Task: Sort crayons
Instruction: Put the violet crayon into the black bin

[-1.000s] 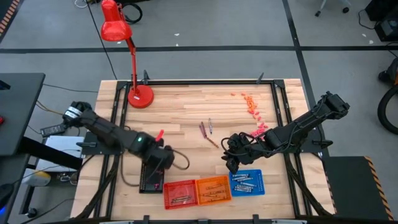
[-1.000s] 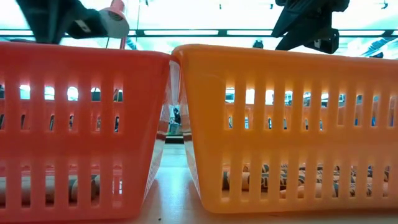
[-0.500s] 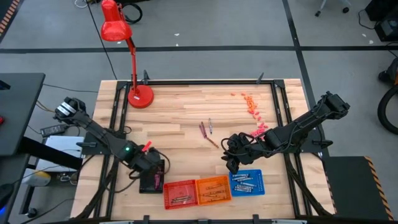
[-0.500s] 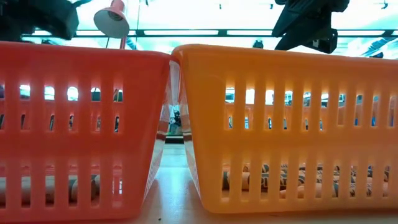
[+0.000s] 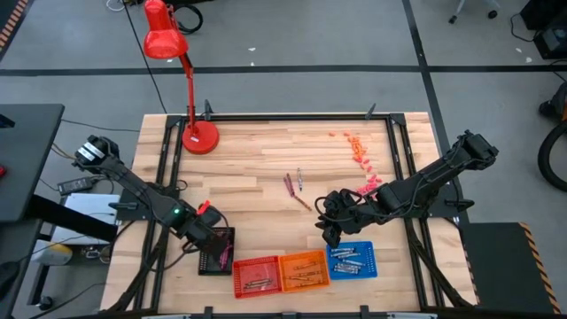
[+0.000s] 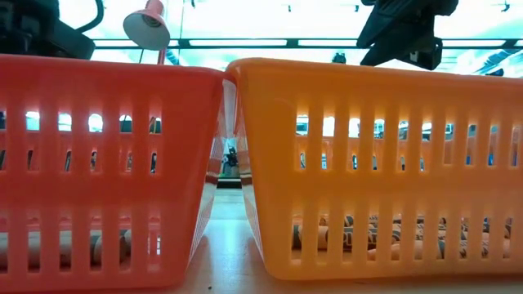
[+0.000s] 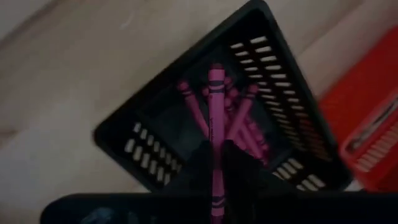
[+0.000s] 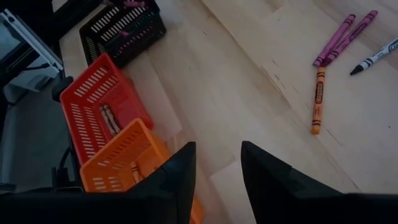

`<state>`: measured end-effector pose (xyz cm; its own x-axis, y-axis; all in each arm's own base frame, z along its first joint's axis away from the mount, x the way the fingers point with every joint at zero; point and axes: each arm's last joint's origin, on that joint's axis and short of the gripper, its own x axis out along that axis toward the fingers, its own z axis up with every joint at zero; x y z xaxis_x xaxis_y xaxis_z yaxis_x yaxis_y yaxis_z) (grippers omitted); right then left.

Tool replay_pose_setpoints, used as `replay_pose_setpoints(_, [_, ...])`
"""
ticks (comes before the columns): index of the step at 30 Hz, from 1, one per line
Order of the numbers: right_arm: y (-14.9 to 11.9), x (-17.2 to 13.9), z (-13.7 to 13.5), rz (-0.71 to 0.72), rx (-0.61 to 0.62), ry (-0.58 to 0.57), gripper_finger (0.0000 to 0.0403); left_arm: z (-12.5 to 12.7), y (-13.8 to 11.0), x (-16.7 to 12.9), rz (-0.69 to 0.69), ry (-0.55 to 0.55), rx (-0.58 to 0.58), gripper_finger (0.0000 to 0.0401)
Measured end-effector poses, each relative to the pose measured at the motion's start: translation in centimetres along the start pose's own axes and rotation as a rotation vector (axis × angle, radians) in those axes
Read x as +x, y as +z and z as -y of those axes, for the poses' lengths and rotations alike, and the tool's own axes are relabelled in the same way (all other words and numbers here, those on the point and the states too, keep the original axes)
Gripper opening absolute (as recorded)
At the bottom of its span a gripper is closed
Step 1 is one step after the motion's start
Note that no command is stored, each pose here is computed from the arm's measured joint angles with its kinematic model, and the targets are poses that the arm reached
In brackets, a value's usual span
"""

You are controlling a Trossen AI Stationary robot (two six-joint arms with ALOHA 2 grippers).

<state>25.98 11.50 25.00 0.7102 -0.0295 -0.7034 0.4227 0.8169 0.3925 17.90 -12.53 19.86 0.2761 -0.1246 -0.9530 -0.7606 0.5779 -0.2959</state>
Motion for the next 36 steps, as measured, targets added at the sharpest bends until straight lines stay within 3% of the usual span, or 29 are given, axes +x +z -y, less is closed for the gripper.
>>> replay_pose_setpoints(7, [0.1, 0.0, 0.1, 0.004, -0.005, -0.004, 0.0132, 0.0, 0.1, 0.6, 0.000, -0.044, -0.128, 0.0072])
replay_pose_setpoints(11, [0.1, 0.0, 0.1, 0.004, -0.005, -0.004, 0.0132, 0.1, 0.1, 0.5, 0.000, -0.063, -0.112, 0.0119])
replay_pose_setpoints(16, [0.1, 0.0, 0.1, 0.004, 0.003, -0.004, 0.0132, 0.6, 0.6, -0.9, 0.003, -0.186, -0.045, 0.0156])
replay_pose_setpoints(22, [0.3, 0.1, 0.2, 0.003, 0.012, 0.000, 0.0132, 0.8, 2.3, -2.5, 0.069, -0.318, 0.046, 0.0155])
replay_pose_setpoints(32, [1.4, 0.5, 0.6, -0.008, 0.070, 0.043, 0.0132, -0.4, 6.9, -2.6, 0.201, -0.260, 0.082, 0.0153])
replay_pose_setpoints(36, [1.9, 0.7, 1.0, 0.002, 0.041, 0.030, 0.0132, -0.7, 8.8, -2.1, 0.248, -0.231, 0.134, 0.0153])
